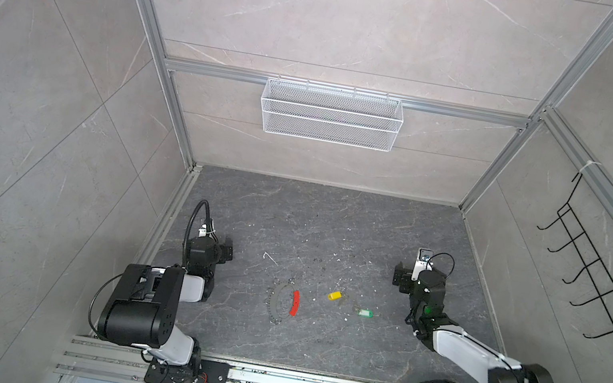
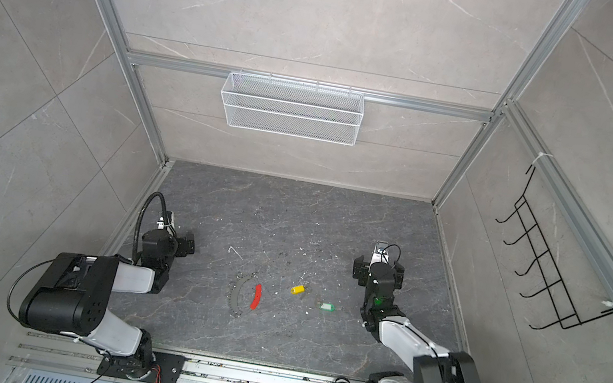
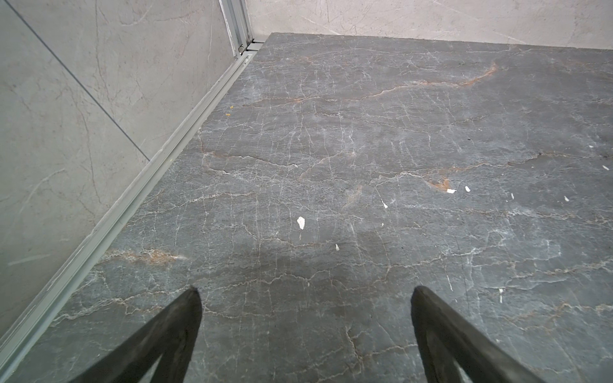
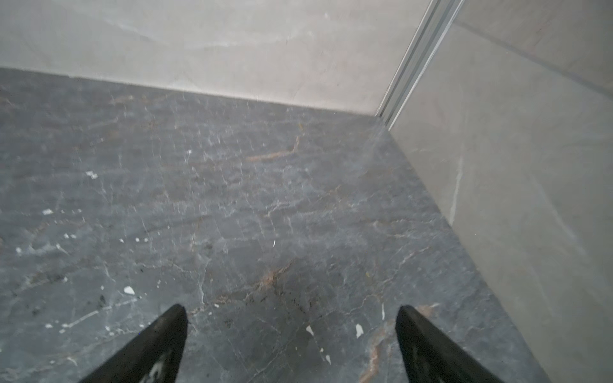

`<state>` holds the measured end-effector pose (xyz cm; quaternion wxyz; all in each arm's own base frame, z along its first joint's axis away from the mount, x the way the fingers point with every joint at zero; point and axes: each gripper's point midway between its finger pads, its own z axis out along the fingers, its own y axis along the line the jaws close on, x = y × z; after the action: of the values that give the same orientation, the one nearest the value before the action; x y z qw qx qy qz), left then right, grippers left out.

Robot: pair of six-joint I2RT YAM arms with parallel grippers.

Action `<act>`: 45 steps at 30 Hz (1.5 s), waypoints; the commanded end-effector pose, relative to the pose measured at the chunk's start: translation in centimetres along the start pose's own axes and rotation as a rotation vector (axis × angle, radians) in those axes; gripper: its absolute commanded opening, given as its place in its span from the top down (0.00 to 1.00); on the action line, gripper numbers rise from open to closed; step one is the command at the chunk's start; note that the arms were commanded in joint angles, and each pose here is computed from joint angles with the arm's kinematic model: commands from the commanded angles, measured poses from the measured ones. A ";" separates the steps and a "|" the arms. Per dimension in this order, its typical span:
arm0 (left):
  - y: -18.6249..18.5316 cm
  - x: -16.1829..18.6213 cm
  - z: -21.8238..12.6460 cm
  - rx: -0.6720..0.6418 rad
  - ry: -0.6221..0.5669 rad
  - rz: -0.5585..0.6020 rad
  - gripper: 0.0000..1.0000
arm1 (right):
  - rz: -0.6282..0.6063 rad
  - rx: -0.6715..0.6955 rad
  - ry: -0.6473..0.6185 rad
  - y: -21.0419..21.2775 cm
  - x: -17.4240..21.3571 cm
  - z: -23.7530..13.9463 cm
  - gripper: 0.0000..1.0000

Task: Remove the keys from the keyring

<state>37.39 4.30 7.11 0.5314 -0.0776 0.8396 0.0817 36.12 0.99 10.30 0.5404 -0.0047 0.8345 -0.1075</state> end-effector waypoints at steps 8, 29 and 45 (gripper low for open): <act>0.3 -1.7 -0.2 -0.010 -0.069 -0.030 0.00 | 0.090 -0.170 -0.079 2.2 -0.5 2.6 0.00; 0.3 -1.8 -0.2 -0.009 -0.071 -0.030 0.00 | 0.086 -0.168 -0.070 2.1 -0.3 2.6 0.00; 0.3 -1.7 -0.2 -0.009 -0.070 -0.031 0.00 | 0.085 -0.169 -0.068 2.2 -0.3 2.7 0.00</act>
<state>37.38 4.33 7.11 0.5313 -0.0782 0.8395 0.0825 38.36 2.67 8.13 0.5554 -0.0260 0.8310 -0.0195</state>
